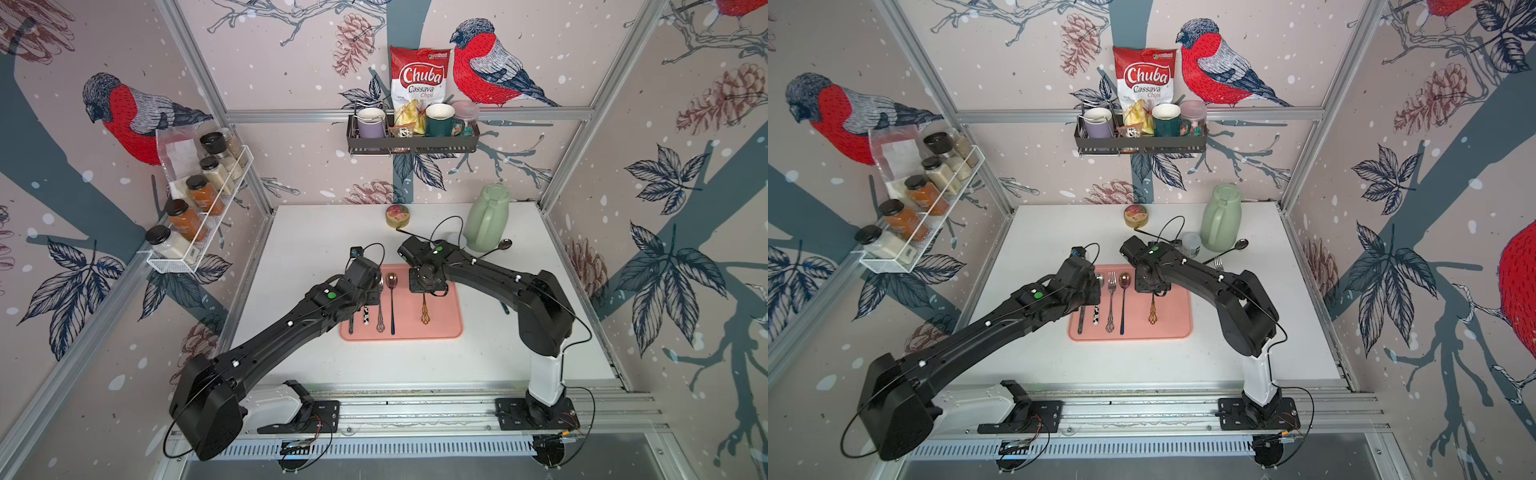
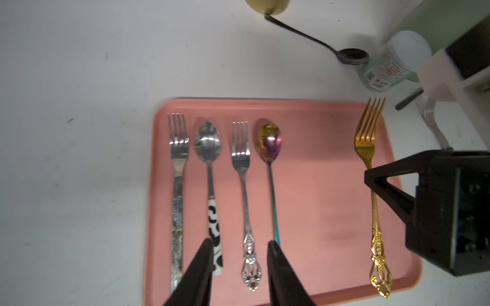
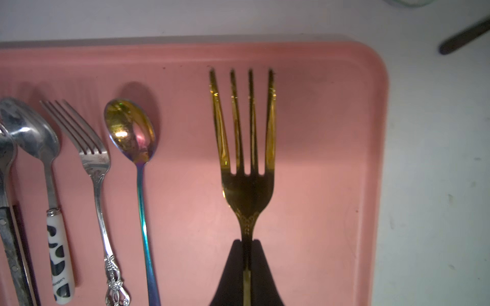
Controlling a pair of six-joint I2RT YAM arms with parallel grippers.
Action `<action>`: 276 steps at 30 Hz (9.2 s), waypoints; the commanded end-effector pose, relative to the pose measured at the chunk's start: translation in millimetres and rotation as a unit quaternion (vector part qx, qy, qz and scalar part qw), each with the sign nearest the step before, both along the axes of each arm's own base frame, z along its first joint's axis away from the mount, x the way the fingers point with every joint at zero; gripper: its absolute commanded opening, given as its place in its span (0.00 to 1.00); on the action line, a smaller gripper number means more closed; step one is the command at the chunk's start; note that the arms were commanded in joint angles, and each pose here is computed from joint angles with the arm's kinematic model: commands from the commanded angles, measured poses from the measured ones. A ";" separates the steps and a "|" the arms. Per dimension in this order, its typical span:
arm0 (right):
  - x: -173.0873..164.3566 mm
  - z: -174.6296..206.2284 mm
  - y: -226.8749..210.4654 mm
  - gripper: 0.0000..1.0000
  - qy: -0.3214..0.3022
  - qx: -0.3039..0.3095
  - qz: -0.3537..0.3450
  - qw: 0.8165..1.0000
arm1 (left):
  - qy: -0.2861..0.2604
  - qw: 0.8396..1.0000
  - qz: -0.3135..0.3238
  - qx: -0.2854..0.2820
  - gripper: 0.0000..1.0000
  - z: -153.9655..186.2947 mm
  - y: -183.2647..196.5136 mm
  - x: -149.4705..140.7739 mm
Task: Set the spoon and fork side by side
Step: Place the fork on the tray, then pick up the spoon from the center of the board, then place the spoon on the tray.
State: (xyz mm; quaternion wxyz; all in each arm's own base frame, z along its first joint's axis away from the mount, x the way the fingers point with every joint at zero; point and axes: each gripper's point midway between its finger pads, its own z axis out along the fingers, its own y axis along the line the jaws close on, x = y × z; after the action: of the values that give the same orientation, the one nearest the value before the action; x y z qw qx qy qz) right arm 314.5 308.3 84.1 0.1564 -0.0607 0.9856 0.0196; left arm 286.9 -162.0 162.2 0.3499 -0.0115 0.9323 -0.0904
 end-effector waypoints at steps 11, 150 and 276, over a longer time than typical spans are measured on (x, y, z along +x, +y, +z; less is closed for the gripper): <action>-7.2 -44.0 45.2 0.12 0.057 -0.001 0.032 0.998 | -0.025 0.998 0.050 0.008 0.37 15.1 53.7 -17.3; 198.4 -71.9 27.0 0.29 -0.046 0.079 0.266 0.960 | -0.054 0.991 -0.107 -0.061 0.37 45.2 -7.0 -11.5; -44.9 120.0 -85.4 0.68 -0.241 0.078 0.077 0.964 | 0.008 0.919 -0.032 -0.393 0.00 -26.8 -172.7 -4.7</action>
State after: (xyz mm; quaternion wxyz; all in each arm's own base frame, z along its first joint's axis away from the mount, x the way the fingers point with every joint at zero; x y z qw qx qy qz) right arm 267.1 244.6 218.0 0.4264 -0.2549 0.8629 0.0929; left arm 257.3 -330.6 118.7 0.2440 -0.0750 0.8565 -0.4486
